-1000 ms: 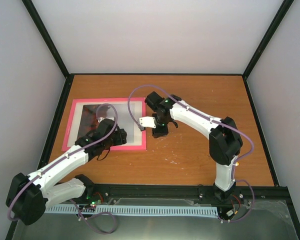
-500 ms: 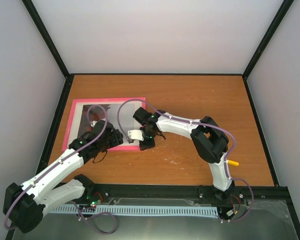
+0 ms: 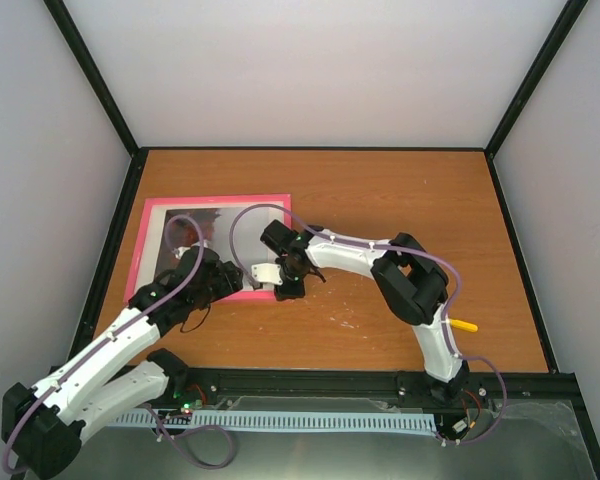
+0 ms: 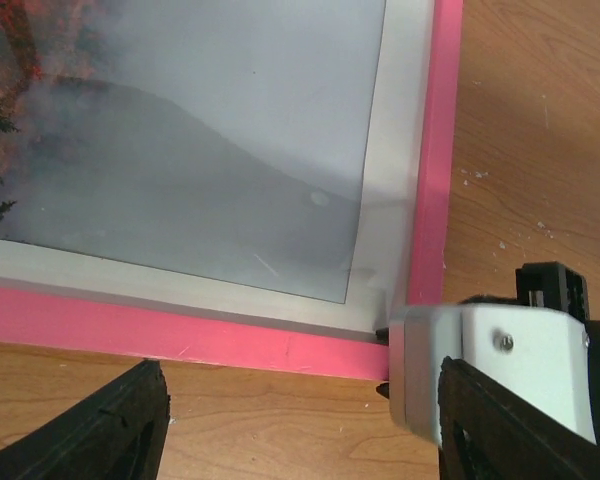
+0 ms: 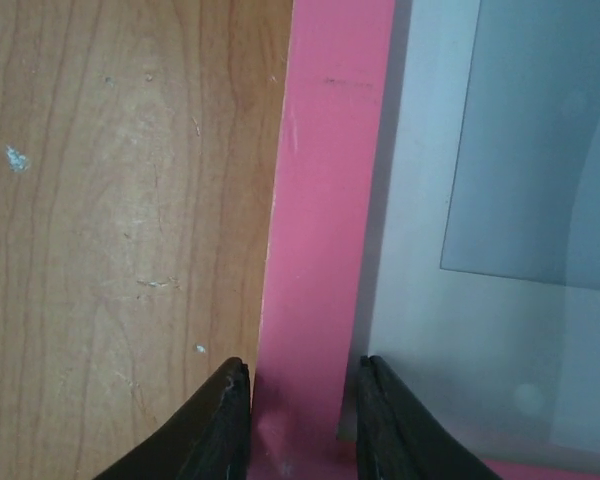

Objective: Take the photo out of the frame

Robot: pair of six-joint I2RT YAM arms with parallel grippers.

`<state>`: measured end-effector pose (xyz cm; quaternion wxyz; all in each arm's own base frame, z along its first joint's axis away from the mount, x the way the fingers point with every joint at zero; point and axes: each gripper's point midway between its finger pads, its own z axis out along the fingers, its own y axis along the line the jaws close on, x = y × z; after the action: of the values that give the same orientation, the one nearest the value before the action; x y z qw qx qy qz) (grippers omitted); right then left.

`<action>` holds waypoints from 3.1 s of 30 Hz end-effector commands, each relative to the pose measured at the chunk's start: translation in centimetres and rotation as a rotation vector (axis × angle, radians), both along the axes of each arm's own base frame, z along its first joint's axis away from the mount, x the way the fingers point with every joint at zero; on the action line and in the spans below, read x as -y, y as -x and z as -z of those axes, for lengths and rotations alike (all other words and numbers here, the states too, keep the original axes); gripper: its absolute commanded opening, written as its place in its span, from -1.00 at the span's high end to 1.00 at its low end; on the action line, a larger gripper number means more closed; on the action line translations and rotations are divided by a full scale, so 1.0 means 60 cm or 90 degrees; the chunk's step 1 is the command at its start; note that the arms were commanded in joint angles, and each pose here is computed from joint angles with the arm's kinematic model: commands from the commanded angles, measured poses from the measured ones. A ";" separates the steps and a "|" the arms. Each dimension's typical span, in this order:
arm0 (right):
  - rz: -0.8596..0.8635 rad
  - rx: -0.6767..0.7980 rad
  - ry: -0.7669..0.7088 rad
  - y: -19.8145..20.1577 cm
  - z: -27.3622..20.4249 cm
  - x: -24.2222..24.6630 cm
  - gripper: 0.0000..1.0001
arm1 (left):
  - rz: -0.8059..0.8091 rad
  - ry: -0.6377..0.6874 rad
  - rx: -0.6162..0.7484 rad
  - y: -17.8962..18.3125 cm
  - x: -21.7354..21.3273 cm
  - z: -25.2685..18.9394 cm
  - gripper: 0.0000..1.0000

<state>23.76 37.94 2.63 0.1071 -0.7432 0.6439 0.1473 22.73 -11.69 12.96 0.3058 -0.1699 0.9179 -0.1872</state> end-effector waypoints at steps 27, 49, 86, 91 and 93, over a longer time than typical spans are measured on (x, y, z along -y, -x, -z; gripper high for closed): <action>0.103 0.101 0.013 -0.040 -0.058 0.327 0.34 | 0.546 -0.209 0.199 -0.035 0.206 -0.020 -0.26; 0.480 0.182 -0.400 -0.036 -0.311 0.342 -0.19 | 0.911 -0.332 0.248 -0.061 0.310 0.088 -0.16; 0.288 0.232 -0.223 0.000 -0.227 0.369 -0.10 | 0.932 -0.403 0.267 -0.028 0.328 0.113 0.83; 0.211 0.239 -0.167 0.028 -0.175 0.381 -0.06 | 0.926 -0.363 0.273 -0.029 0.349 0.091 0.98; 0.193 0.255 -0.141 0.026 -0.151 0.381 -0.04 | 0.927 -0.344 0.268 -0.028 0.357 0.081 0.98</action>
<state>23.23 15.84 14.86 0.3693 -0.5776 0.7224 0.0903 23.28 -29.94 3.45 0.2532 0.6096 0.7455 -0.0925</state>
